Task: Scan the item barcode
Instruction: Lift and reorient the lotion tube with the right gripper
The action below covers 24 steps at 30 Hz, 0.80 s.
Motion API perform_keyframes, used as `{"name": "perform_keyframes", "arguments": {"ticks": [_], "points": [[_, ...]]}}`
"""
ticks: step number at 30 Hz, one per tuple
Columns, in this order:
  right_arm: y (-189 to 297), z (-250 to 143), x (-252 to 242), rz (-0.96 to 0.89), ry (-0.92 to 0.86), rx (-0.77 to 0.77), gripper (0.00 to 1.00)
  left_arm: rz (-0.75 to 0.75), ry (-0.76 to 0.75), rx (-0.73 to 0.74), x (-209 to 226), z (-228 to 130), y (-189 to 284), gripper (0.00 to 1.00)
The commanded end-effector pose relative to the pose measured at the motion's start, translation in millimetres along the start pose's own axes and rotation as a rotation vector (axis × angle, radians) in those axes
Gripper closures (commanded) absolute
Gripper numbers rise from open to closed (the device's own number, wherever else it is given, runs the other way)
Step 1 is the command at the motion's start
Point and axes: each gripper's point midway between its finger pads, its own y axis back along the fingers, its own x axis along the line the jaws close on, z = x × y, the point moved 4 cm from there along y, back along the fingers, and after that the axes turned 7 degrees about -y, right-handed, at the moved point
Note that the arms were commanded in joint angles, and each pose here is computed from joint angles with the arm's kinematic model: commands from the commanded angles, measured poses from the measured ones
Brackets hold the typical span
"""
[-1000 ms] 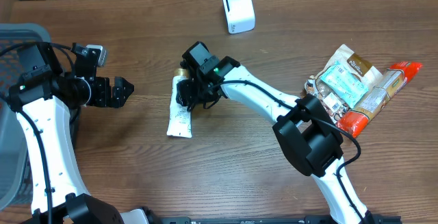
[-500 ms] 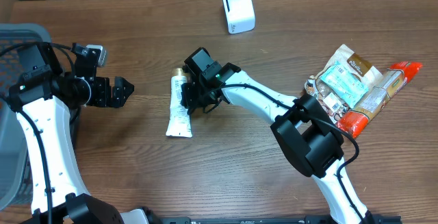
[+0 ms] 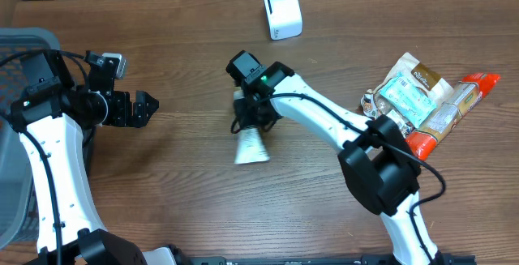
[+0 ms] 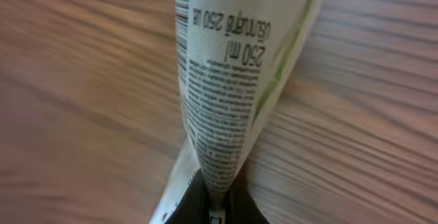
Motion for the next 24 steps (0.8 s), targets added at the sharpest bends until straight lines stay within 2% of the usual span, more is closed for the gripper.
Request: {"name": "perform_keyframes", "arguments": {"ticks": [1, 10, 15, 17, 20, 24], "points": [[46.2, 19.9, -16.4, -0.159, 0.061, -0.161, 0.96, -0.018, -0.024, -0.006, -3.3, 2.2, -2.2, 0.00], [17.2, 0.4, -10.4, -0.133, 0.088, -0.111, 0.96, -0.018, -0.024, -0.006, -3.4, 2.2, -2.3, 0.00], [3.8, -8.3, -3.6, -0.122, 0.113, -0.112, 0.56, -0.018, -0.024, -0.006, -3.3, 2.2, -2.2, 0.00], [2.9, -8.6, -3.6, -0.122, 0.113, -0.112, 0.44, -0.018, -0.024, -0.006, -3.3, 2.2, -2.2, 0.00], [4.2, -4.0, -5.8, -0.100, 0.099, -0.112, 0.34, -0.018, -0.024, -0.006, -3.3, 2.2, -2.2, 0.00], [9.1, 5.0, -13.9, 0.005, 0.044, -0.068, 0.27, -0.018, -0.024, -0.006, -3.3, 2.2, -2.2, 0.00]]}}
